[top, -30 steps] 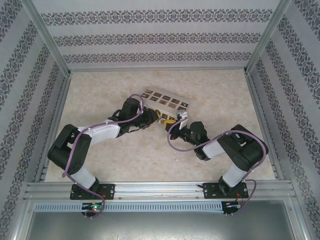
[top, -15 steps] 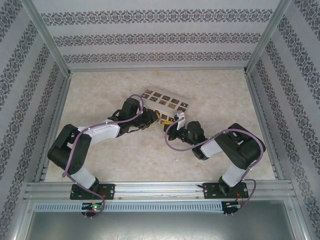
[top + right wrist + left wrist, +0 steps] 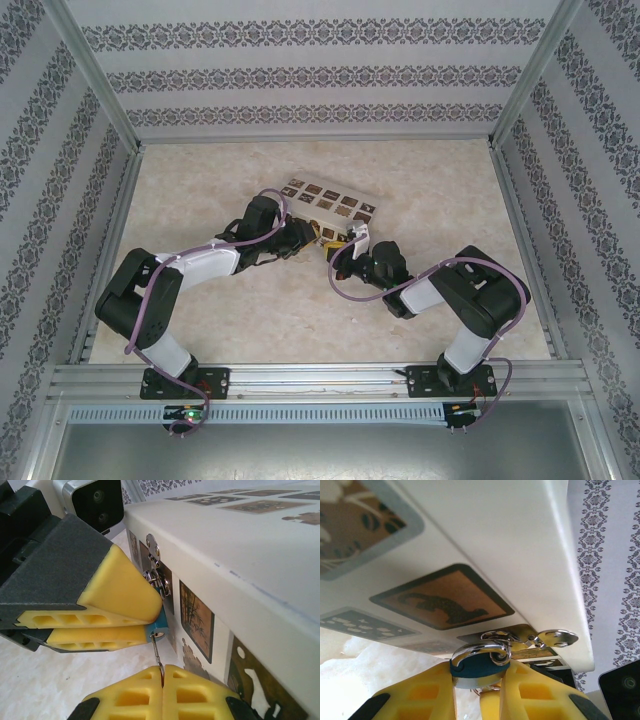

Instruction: Unlock a padlock with a key

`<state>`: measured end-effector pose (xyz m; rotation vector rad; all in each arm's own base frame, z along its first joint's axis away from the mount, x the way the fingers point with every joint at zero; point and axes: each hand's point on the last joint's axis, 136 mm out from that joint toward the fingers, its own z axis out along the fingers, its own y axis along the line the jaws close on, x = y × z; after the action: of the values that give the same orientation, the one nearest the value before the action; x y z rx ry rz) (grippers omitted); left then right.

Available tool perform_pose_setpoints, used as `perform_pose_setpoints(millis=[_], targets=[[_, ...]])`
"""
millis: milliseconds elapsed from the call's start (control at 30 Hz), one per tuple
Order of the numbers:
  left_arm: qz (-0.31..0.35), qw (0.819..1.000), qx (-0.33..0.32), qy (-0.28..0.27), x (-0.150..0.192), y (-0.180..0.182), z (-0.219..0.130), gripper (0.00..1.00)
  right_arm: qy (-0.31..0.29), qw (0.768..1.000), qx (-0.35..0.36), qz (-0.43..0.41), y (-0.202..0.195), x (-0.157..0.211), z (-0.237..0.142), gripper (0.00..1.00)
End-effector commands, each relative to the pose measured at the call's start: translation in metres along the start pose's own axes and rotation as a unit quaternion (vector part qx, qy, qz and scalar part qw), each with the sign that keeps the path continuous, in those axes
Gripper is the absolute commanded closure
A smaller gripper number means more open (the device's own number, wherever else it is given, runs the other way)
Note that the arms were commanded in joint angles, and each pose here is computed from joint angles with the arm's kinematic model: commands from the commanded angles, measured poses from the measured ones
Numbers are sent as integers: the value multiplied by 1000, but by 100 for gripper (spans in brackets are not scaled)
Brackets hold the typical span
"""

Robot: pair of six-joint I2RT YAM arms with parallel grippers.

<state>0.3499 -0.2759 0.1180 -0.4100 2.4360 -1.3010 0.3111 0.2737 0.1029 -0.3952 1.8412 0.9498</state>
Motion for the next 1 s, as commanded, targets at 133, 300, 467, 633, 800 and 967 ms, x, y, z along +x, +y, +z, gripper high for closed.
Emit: perform_pose_setpoints(millis=[133,300,467,633,800,967], targets=[[22,999,31,5,-5,-21,-2,78,5,999,47,-6,-18,4,2,100],[21,999,32,6,-5,-22,-2,78,6,999,44,-9,-18,3,4,100],[20,999,34,9,-5,-22,-1,78,4,999,43,-7,-18,1,6,100],[19,999,34,8,-4,-21,-1,78,4,999,52,-6,-21,0,7,100],[18,999,33,8,-4,-20,0,78,14,998,67,-4,-26,4,6,100],[18,999,34,8,-5,-21,1,78,20,998,66,-4,-26,6,7,100]])
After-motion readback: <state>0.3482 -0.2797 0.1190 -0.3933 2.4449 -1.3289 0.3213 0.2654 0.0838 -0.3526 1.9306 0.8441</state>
